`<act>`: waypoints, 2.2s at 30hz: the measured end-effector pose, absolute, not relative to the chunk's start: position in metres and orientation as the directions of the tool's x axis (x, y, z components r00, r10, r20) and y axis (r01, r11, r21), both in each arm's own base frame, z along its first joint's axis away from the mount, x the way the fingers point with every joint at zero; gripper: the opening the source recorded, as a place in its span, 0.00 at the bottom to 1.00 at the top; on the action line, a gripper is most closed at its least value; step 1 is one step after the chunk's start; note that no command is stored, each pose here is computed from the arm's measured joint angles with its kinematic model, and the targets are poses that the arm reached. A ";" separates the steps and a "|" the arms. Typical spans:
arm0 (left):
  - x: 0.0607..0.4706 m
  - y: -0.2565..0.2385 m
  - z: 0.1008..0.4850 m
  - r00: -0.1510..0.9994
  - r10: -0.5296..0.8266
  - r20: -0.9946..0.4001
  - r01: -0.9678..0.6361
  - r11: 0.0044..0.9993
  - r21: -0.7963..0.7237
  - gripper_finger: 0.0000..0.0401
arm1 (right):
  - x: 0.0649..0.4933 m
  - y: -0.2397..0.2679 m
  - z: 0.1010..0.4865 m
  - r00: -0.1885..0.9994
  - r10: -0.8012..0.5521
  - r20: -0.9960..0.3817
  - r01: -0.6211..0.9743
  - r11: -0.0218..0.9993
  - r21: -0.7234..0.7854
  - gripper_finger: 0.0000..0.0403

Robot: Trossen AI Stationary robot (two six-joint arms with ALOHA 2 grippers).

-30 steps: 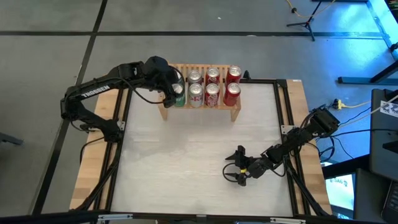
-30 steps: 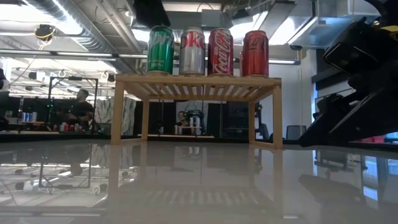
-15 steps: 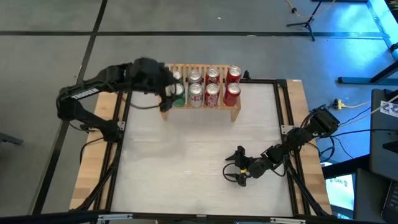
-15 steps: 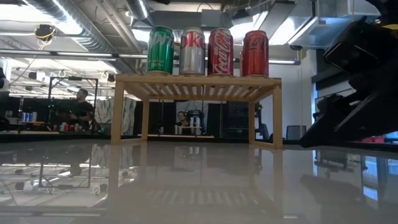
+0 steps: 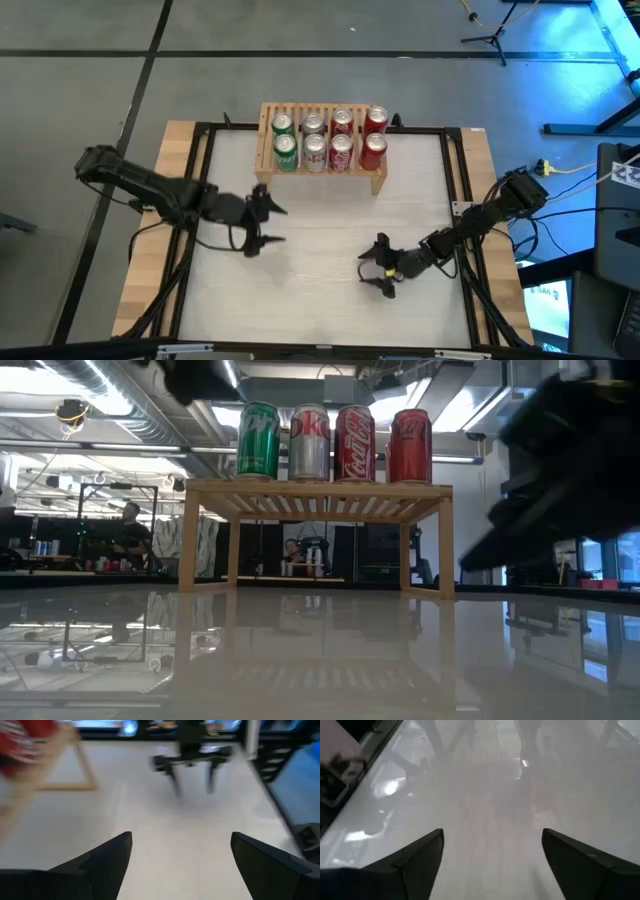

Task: Place canned beverage on shelf
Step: Return to Home Position

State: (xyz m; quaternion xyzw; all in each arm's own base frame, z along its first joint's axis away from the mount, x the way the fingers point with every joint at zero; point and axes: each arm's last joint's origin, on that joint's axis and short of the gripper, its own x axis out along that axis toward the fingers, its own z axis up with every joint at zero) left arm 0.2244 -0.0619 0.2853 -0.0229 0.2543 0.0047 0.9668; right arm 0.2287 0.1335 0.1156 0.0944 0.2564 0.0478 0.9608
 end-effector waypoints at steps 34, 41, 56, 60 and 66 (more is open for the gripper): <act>0.153 -0.025 0.134 0.961 0.005 -0.276 -0.051 0.986 -0.160 0.13 | 0.171 0.008 0.143 0.965 0.181 -0.188 -0.154 0.976 0.153 0.02; 0.136 -0.016 0.143 0.974 0.085 -0.209 -0.113 0.986 -0.125 0.10 | 0.152 -0.001 0.137 0.974 0.114 -0.195 -0.084 0.984 0.156 0.01; 0.107 -0.010 0.157 0.984 0.136 -0.112 -0.151 0.979 -0.139 0.10 | 0.133 -0.003 0.153 0.992 0.017 -0.128 -0.002 0.993 0.115 0.01; 0.104 -0.009 0.161 0.987 0.150 -0.059 -0.157 0.979 -0.131 0.10 | 0.124 -0.005 0.153 0.987 -0.051 -0.154 0.070 0.990 0.121 0.01; 0.100 -0.007 0.167 0.984 0.177 0.001 -0.175 0.974 -0.146 0.10 | 0.106 -0.005 0.157 0.989 -0.093 -0.111 0.106 0.988 0.114 0.01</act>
